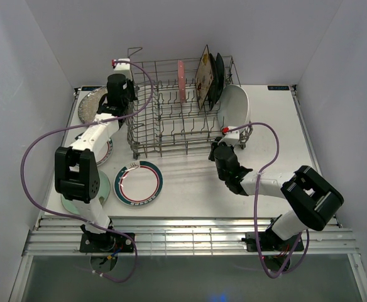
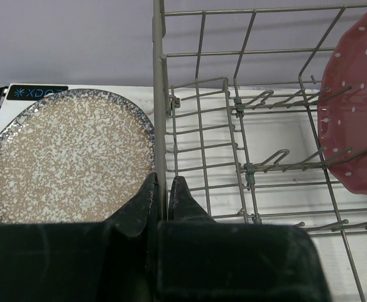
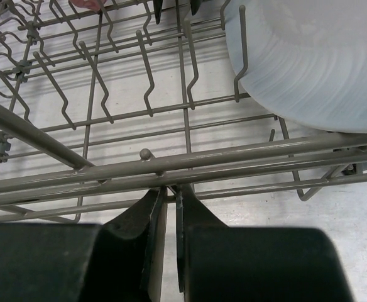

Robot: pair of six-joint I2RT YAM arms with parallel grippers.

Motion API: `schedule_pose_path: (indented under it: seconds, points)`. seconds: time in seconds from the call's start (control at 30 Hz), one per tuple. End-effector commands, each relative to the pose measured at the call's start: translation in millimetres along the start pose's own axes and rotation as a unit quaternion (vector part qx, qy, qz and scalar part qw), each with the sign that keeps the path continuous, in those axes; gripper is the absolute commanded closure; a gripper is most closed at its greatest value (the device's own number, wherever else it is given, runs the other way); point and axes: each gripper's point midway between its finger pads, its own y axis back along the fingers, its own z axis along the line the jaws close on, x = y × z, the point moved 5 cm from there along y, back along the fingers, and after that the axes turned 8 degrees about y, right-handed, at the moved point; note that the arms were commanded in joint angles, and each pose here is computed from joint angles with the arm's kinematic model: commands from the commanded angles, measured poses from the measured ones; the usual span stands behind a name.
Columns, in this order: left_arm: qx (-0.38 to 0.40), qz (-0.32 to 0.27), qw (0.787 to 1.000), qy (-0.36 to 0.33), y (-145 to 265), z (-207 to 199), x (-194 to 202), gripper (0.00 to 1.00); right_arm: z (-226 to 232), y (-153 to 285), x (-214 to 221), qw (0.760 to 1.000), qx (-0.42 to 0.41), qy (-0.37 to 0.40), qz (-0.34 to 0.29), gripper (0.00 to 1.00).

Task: Load the plates into the dish rack
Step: Move the dish rack to the center of the board.

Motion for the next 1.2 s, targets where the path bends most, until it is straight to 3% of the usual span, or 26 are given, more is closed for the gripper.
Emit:
schedule_pose_path:
  seconds: [0.0, 0.53, 1.17]
  points:
    - [0.02, -0.005, 0.999, -0.042, 1.7, 7.5, -13.3, 1.0, -26.6, -13.6, -16.6, 0.995, 0.09, -0.021, -0.027, 0.92]
    - [0.045, 0.016, 0.997, -0.057, -37.4, -30.1, -6.4, 1.0, -32.5, -14.7, -11.5, 0.993, 0.113, -0.011, -0.023, 0.92]
    - [0.09, -0.002, 0.993, -0.083, -3.0, -82.0, -7.0, 1.0, -48.2, 3.6, -4.4, 0.989, 0.145, -0.018, -0.032, 0.92]
